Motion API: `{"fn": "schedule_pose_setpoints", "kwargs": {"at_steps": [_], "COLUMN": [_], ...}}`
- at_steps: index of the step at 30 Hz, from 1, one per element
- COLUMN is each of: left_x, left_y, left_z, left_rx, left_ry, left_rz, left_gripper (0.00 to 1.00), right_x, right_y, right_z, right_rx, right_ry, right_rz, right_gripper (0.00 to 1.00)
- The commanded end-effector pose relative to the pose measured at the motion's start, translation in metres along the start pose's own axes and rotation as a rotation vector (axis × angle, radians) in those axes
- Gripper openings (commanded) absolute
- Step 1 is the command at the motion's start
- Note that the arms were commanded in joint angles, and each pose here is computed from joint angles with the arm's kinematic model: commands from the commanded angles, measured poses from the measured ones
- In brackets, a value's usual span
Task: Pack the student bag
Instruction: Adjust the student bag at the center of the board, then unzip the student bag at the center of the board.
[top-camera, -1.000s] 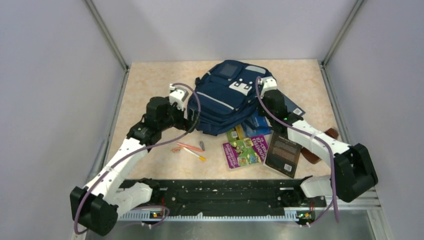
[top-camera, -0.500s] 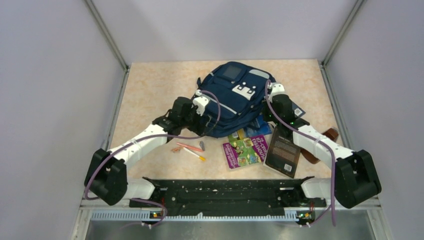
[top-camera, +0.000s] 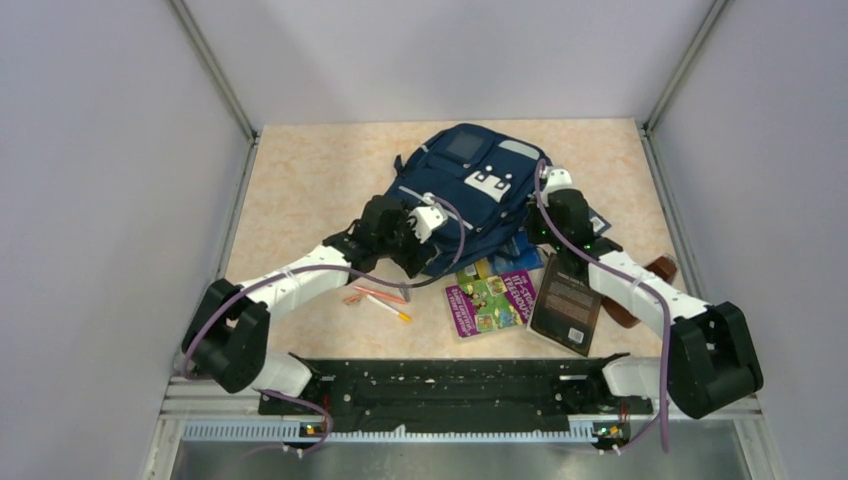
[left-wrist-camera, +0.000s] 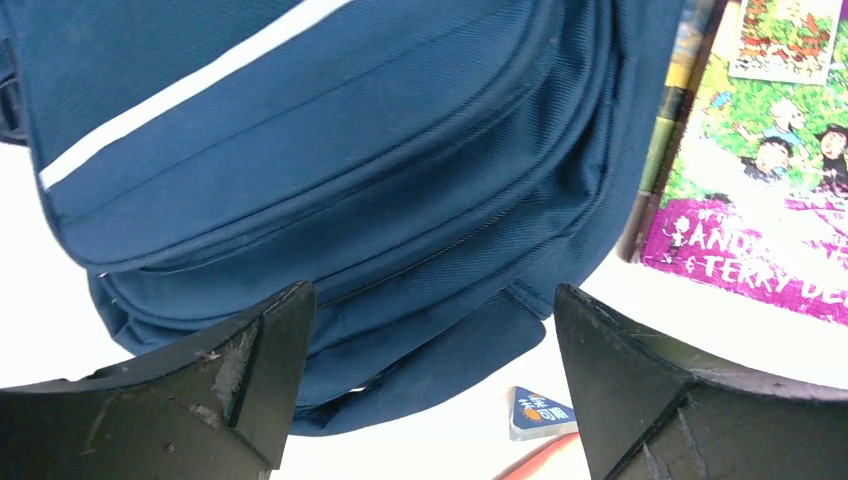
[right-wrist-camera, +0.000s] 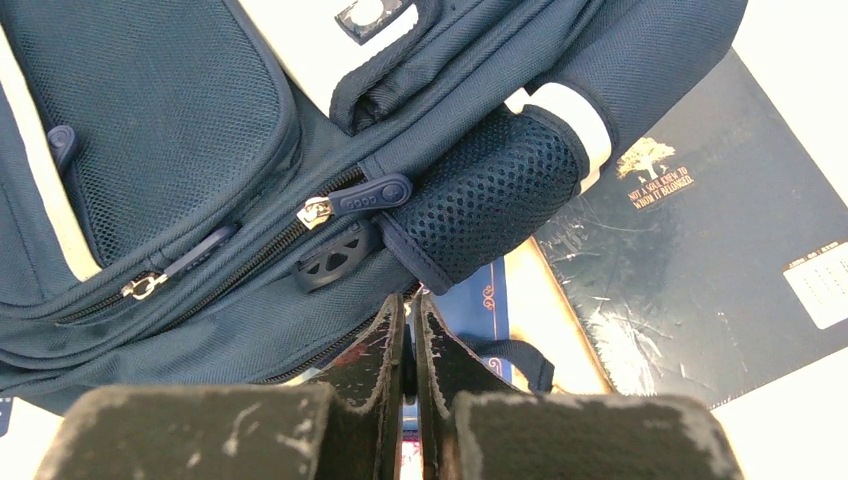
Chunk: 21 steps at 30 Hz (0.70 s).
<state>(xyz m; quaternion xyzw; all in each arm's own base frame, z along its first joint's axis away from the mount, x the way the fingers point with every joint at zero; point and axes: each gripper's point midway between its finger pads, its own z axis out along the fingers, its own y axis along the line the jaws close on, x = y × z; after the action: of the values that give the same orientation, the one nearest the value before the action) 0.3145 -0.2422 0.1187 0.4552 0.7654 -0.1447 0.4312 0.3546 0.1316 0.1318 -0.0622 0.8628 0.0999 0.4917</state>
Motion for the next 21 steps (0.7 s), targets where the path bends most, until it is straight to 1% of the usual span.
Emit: {"fn": "schedule_pose_setpoints", "kwargs": {"at_steps": [1,7,9,10,12,14,16,17,19,21], "left_x": [-0.021,-0.017,-0.015,-0.012,-0.016,-0.019,-0.022,-0.024,-0.026,-0.030], "left_y": [-0.010,-0.015,-0.012,-0.011,-0.008,-0.003,0.000,0.001,-0.001,-0.004], "left_z": [0.005,0.016,0.019,0.020,0.021,0.022,0.022,0.022,0.022,0.022], "left_rx": [0.047,0.040,0.016,0.005,-0.022,-0.059,-0.088,-0.094,-0.089,-0.078], "left_ry": [-0.060,-0.049,-0.040,-0.033,-0.055,-0.067,-0.075,-0.082,-0.095,-0.109], "left_rz": [0.087,0.115,0.121,0.125,0.141,0.150,0.151,0.146,0.134,0.119], "left_gripper": [0.94,0.94,0.94,0.92,0.90,0.81,0.65,0.59,0.53,0.44], "right_x": [-0.029,-0.028,-0.028,-0.028,-0.029,-0.029,-0.029,-0.028,-0.028,-0.027], "right_y": [-0.004,0.002,0.003,0.004,0.005,0.007,0.008,0.009,0.009,0.009], "right_z": [-0.010,-0.011,-0.012,-0.013,-0.014,-0.014,-0.014,-0.015,-0.017,-0.020], "right_rx": [0.000,-0.036,-0.041,-0.047,-0.055,-0.063,-0.070,-0.074,-0.079,-0.080], "right_ry": [-0.097,-0.095,-0.092,-0.092,-0.097,-0.098,-0.095,-0.089,-0.080,-0.079], "right_rz": [0.022,0.028,0.026,0.026,0.025,0.025,0.025,0.025,0.024,0.024], "right_gripper": [0.00,0.00,0.00,0.00,0.00,0.00,0.00,0.00,0.00,0.00]}}
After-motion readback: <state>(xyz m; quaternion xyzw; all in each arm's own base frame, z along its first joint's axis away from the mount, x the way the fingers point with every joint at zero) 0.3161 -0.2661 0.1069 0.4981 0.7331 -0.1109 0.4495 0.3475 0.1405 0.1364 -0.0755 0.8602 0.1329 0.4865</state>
